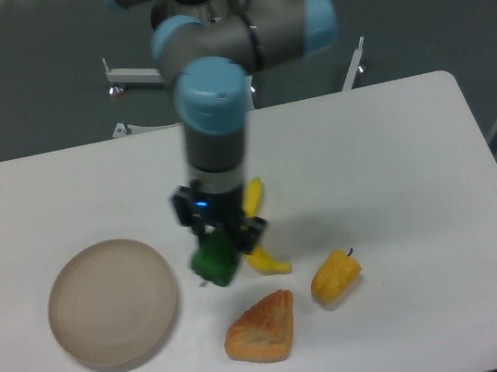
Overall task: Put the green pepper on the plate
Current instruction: 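Carry the green pepper past the banana over to the beige plate, then lower the green pepper onto the plate and open the gripper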
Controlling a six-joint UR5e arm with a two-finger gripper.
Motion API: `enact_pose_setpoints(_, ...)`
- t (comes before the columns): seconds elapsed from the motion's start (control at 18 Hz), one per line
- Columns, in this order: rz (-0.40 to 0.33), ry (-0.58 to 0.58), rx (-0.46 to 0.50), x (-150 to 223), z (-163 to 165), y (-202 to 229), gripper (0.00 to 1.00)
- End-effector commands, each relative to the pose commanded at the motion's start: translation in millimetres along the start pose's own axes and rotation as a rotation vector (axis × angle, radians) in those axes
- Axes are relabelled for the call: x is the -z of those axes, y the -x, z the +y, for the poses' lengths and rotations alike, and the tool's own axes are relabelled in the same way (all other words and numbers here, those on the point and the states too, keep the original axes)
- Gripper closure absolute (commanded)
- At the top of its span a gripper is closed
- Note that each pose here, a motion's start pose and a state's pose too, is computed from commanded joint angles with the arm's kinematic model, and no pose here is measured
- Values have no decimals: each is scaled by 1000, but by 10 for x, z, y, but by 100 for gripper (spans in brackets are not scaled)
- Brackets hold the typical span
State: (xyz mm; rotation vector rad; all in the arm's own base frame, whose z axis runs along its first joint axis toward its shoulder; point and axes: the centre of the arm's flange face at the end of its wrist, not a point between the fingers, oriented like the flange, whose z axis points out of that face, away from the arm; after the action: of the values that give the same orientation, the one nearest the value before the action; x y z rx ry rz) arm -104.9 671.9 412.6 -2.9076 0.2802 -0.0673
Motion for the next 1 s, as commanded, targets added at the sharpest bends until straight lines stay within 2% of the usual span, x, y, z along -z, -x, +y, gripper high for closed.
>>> enact_pose_setpoints(0.17, 12, 11, 70, -130, -118, -358, 66)
enact_pose_setpoints(0.28, 21, 35, 68, -321, -180, -558, 66)
enact_pose_setpoints(0.44, -11, 19, 107, -537, -270, -744, 66)
enact_pose_setpoints(0.56, -36, 16, 147, -707, -308, -784, 66)
enact_pose_setpoints(0.78, -72, 47, 135, -1085, -361, -849, 66)
enact_pose_setpoints(1.0, -86, 39, 134, -1200, -388, -813, 66)
